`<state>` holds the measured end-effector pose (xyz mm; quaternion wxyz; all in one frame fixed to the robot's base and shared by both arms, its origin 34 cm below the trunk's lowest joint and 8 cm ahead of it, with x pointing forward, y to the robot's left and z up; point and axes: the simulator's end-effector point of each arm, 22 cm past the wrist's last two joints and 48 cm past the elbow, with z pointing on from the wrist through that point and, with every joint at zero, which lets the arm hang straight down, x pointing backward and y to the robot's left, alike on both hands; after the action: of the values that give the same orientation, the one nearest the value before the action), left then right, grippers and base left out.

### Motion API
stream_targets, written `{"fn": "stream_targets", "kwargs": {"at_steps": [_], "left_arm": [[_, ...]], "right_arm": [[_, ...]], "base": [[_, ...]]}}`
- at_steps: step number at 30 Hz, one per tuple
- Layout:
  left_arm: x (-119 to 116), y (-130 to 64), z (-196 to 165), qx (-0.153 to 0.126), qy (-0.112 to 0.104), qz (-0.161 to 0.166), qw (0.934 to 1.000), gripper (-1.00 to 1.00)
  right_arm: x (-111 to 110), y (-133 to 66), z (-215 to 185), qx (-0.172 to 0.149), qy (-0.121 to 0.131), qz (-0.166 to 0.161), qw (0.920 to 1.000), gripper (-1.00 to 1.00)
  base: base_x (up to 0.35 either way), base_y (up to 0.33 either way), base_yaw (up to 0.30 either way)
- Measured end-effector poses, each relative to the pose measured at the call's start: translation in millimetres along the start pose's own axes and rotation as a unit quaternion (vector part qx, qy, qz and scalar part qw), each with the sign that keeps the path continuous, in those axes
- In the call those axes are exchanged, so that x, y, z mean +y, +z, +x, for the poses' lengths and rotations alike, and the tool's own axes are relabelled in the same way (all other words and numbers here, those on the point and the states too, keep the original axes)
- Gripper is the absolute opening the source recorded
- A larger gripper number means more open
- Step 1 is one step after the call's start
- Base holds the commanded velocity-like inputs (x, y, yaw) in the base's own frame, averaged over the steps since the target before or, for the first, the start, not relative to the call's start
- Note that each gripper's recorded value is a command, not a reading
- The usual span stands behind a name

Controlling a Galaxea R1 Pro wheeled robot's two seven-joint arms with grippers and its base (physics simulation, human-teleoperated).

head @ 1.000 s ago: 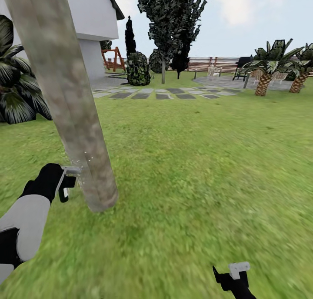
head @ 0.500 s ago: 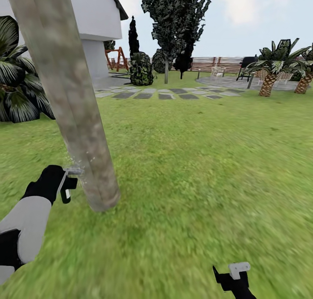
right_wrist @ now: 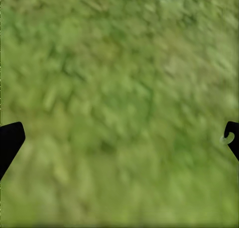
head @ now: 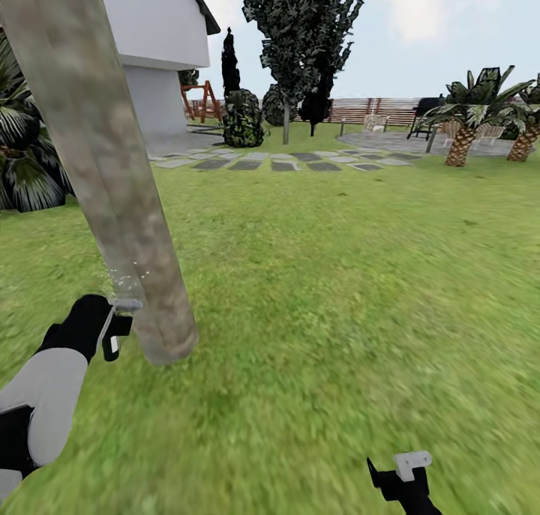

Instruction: In the garden, pick up the pesticide atomizer on the floor and spray pesticide onto both trees until each tree trunk is fully covered.

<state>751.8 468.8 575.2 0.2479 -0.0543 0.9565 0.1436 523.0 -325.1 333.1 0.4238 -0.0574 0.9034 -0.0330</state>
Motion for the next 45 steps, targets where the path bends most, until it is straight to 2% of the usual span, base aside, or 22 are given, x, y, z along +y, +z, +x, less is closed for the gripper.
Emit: {"fn": "stream_targets", "kwargs": {"at_steps": [8,13,14,15,19,21,24,28,32,39,42,44,45], "left_arm": [[-7.1,10.5,26.4,0.019,0.009,0.001,0.9998,-1.0],[-13.8,22.7,58.2,0.04,0.013,0.007,0.9991,-1.0],[-16.4,24.9,55.3,0.021,0.016,0.008,0.9996,-1.0],[-19.0,25.0,53.5,0.015,0.017,0.01,0.9997,-1.0],[-41.4,23.3,49.8,0.007,0.022,0.022,0.9995,-1.0],[-33.8,15.4,33.8,-0.012,0.019,0.013,0.9996,-1.0],[-27.9,15.2,33.7,-0.012,0.015,0.012,0.9998,-1.0],[-20.1,16.2,35.9,-0.01,-0.01,0.015,0.9998,-1.0],[-15.6,20.8,46.9,-0.003,-0.009,0.011,0.9999,-1.0],[-70.5,17.1,47.9,-0.002,-0.002,0.047,0.9989,-1.0],[-61.9,18.5,49.1,-0.002,0.0,0.039,0.9992,-1.0],[-28.4,25.3,63.2,0.008,0.001,0.015,0.9999,-1.0],[-22.4,28.3,72.3,0.014,0.0,0.012,0.9998,-1.0]], "right_arm": [[0.3,0.0,0.1,0.0,0.0,0.0,1.0,1.0],[0.0,-0.1,0.4,0.0,0.0,0.001,1.0,1.0],[-0.1,-0.2,0.6,0.001,0.0,0.001,1.0,1.0],[-0.2,-0.2,0.6,0.001,0.0,0.001,1.0,1.0],[-0.1,-0.2,0.6,0.001,0.0,0.001,1.0,1.0],[0.0,-0.2,0.5,0.001,0.0,0.0,1.0,1.0],[0.1,-0.2,0.6,0.001,0.0,0.0,1.0,1.0],[0.1,-0.2,0.5,0.001,0.0,0.0,1.0,1.0],[0.3,-0.1,0.3,0.0,0.0,0.0,1.0,1.0],[0.2,-0.1,0.3,0.0,0.0,0.0,1.0,1.0],[0.3,-0.1,0.3,0.0,0.0,0.0,1.0,1.0],[0.5,0.0,0.4,0.0,0.0,0.0,1.0,1.0],[0.5,-0.1,0.4,0.0,0.0,-0.001,1.0,1.0]], "base": [[0.076,-0.048,0.13],[0.248,-0.163,0.001],[0.275,-0.164,0.0],[0.276,-0.164,0.0],[0.079,-0.214,0.0],[-0.139,-0.068,0.0],[-0.029,-0.014,0.0],[-0.002,-0.001,0.135],[0.0,0.0,0.268],[0.0,0.0,0.101],[0.0,0.0,0.003],[0.0,0.0,0.016],[0.0,0.0,0.113]]}}
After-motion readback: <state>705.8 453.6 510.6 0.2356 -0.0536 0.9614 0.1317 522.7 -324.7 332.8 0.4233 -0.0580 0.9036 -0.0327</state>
